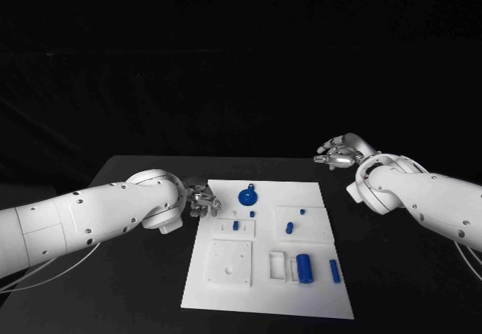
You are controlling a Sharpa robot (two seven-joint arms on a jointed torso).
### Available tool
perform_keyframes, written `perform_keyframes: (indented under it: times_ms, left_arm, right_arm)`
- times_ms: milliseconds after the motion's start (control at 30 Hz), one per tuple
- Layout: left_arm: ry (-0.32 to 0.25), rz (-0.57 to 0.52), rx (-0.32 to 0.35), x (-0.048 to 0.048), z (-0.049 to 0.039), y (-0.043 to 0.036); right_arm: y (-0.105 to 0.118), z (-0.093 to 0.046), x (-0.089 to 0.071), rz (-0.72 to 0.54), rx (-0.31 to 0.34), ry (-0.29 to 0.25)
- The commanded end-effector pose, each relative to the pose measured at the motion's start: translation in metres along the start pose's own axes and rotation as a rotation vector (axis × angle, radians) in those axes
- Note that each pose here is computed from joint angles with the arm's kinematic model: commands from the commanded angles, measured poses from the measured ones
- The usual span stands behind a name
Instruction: Assemble the parts on the task board
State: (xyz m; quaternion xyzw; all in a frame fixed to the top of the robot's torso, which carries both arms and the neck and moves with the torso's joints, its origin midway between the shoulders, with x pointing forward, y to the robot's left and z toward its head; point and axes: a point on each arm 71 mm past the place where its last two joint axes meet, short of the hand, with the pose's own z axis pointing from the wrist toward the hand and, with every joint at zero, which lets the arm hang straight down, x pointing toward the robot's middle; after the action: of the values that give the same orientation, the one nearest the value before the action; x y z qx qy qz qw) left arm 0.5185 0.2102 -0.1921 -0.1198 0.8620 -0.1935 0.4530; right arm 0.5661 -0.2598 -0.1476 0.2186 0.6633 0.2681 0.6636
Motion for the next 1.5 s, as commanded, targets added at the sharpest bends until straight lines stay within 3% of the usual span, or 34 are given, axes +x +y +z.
perform_keyframes:
  times_ms: [33,233,400,867,1133,1500]
  left_arm:
    - [-0.051,-0.076,-0.021,-0.0197,-0.0010,0.0056]
    - [-0.098,-0.100,-0.077,-0.0520,-0.0026,0.0229]
    - [-0.129,-0.114,-0.116,-0.0711,-0.0030,0.0371]
    - [-0.259,-0.135,-0.202,-0.1065,-0.0066,0.0824]
    - [-0.318,-0.166,-0.195,-0.1182,-0.0058,0.0924]
    - [-0.209,-0.163,-0.241,-0.1157,0.0079,0.0912]
  right_arm:
    - [0.001,0.000,0.001,-0.003,-0.012,0.009]
    - [0.001,0.000,0.001,-0.003,-0.011,0.008]
    - [0.001,0.000,0.000,-0.004,-0.011,0.008]
    - [0.000,0.001,0.000,-0.006,-0.014,0.005]
    - [0.000,0.001,0.000,-0.006,-0.013,0.003]
    - [0.001,0.002,0.002,-0.002,-0.013,0.006]
